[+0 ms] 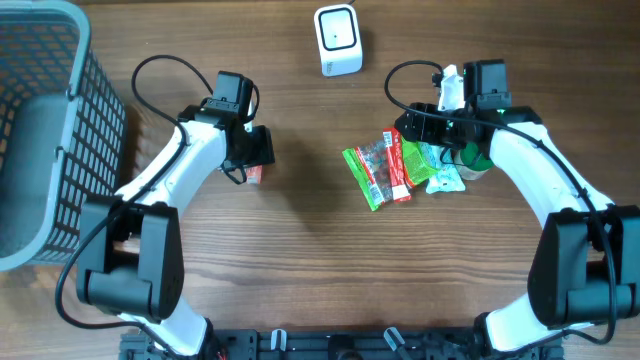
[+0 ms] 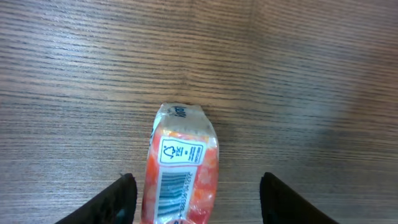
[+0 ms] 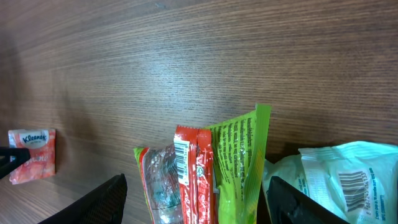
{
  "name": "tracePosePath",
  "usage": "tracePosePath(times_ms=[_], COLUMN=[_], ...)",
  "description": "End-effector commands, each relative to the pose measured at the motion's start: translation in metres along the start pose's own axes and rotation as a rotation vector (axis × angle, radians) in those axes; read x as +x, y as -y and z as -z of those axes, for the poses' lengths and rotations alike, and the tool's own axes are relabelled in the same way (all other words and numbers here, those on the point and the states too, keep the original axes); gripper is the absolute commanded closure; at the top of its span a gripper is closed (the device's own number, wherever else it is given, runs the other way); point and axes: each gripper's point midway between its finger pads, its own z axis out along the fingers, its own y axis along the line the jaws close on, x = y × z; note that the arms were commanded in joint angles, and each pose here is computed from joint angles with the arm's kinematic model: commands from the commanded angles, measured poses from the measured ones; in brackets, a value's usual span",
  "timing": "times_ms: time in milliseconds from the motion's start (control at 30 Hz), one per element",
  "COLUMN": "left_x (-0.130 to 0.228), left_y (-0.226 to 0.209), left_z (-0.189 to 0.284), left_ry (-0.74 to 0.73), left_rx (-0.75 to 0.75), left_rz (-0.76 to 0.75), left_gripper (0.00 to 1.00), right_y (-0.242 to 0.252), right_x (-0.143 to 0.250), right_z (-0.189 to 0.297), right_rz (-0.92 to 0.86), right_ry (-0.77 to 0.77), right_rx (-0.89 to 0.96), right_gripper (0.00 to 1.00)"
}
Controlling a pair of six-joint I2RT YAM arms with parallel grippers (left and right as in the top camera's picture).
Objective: Scan the item barcode
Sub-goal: 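Set the tissue pack down at centre and withdraw the left gripper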
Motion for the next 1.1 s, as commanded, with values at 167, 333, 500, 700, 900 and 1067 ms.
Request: tracePosePath(times_ms=[167, 333, 500, 700, 900, 1067], left_x=[0.007, 0.003, -0.016, -0.012, -0.031, -0.045], left_y=[-0.004, -0.005, 0.002, 0.000, 0.000, 0.009], left_z=[-0.010, -0.010, -0.009, -0.015, -0.007, 0.028], left_ry=[-0.021, 0.000, 0.078, 0.074, 0.155, 0.214], left_rx=[-0.016, -0.024, 0.006, 0.004, -0.012, 0.014], left_rz=[-0.007, -0.009, -0.014, -0.014, -0.015, -0.017], left_gripper=[0.88, 0.52, 0.50, 0.72, 0.59, 0.50], right_y=[0.001, 0.001, 0.001, 0.001, 0.001, 0.001], right_x=[0.007, 0.008, 0.008, 0.008, 0.007, 0.008], right_z=[-0.005, -0.005, -0.005, -0.005, -0.005, -0.005], right_rz=[0.008, 0.008, 0.008, 0.008, 0.008, 0.007], right_ry=[-0.027, -0.027, -0.027, -0.027, -0.027, -0.030], right_rx=[-0.013, -0.013, -0.013, -0.013, -0.013, -0.013], right_gripper=[0.27, 0.27, 0.27, 0.26, 0.26, 0.26])
